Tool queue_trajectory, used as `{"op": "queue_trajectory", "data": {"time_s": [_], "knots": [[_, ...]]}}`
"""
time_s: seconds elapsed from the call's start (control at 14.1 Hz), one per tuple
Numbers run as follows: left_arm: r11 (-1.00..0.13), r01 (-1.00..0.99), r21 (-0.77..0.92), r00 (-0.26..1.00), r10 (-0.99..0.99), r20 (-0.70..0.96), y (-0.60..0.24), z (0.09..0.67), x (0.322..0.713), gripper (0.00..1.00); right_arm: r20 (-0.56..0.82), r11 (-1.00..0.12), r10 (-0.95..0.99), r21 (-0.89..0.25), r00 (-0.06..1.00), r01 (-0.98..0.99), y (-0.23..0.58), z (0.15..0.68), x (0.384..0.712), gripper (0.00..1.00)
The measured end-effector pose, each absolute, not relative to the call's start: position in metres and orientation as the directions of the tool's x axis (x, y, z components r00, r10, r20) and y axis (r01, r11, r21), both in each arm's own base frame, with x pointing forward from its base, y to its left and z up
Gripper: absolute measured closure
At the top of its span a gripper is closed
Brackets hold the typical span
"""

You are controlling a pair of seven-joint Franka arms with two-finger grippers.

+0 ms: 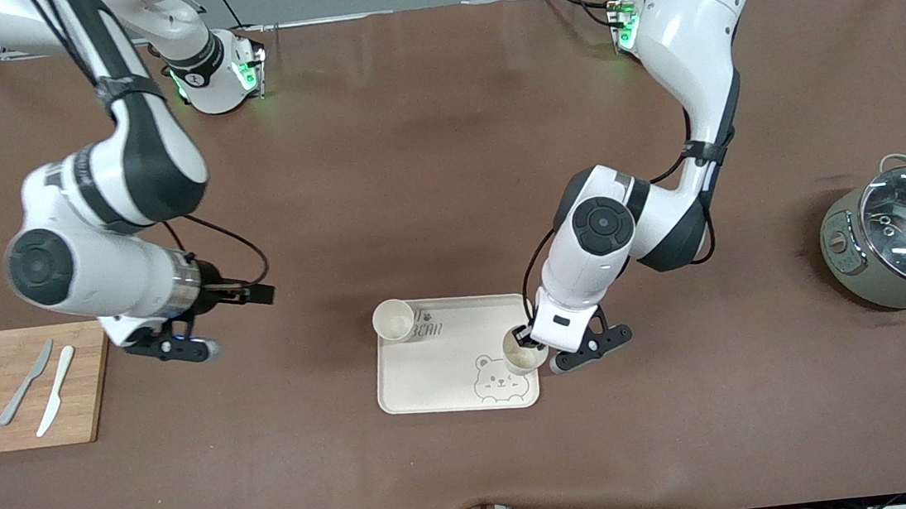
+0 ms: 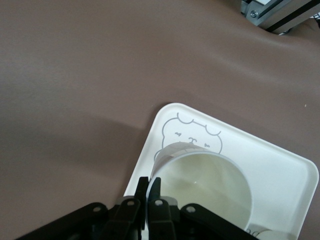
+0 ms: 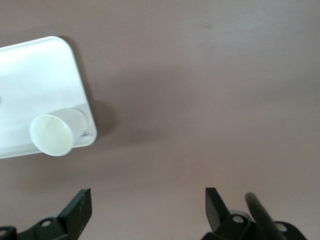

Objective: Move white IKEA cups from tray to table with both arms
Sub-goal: 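Grasp one cup with the left gripper while the right gripper grasps another, then place the left gripper's cup by the pot while the right gripper carries another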

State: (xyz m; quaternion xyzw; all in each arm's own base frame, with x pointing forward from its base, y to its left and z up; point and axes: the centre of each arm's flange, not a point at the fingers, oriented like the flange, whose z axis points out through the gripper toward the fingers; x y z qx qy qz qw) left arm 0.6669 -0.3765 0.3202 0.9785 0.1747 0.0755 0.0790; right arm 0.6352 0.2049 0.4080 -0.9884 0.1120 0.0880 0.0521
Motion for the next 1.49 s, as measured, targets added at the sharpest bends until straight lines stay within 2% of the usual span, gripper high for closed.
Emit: {"op": "queue_trajectory", "data": {"time_s": [0.43, 0.78, 1.14, 1.49], "knots": [[-0.950, 0.295, 0.104, 0.949, 0.304, 0.079, -0.343, 0.343, 0.670, 0.96, -0.171, -0.978, -0.179, -0.080, 0.969, -0.195, 0.268, 0.341, 0.633, 0.00], [-0.957, 0.282, 0.071, 0.956, 0.286, 0.062, -0.306, 0.369, 0.671, 0.96, -0.204, -0.968, -0.233, -0.045, 0.951, -0.247, 0.311, 0.278, 0.620, 0.00], [-0.956, 0.293, 0.022, 0.956, 0.293, 0.017, -0.248, 0.361, 0.667, 0.96, -0.192, -0.940, -0.284, -0.140, 0.940, -0.313, 0.326, 0.273, 0.628, 0.00], [-0.953, 0.302, -0.022, 0.952, 0.303, -0.035, -0.197, 0.348, 0.650, 0.96, -0.137, -0.915, -0.343, -0.173, 0.929, -0.364, 0.320, 0.254, 0.641, 0.00]]}}
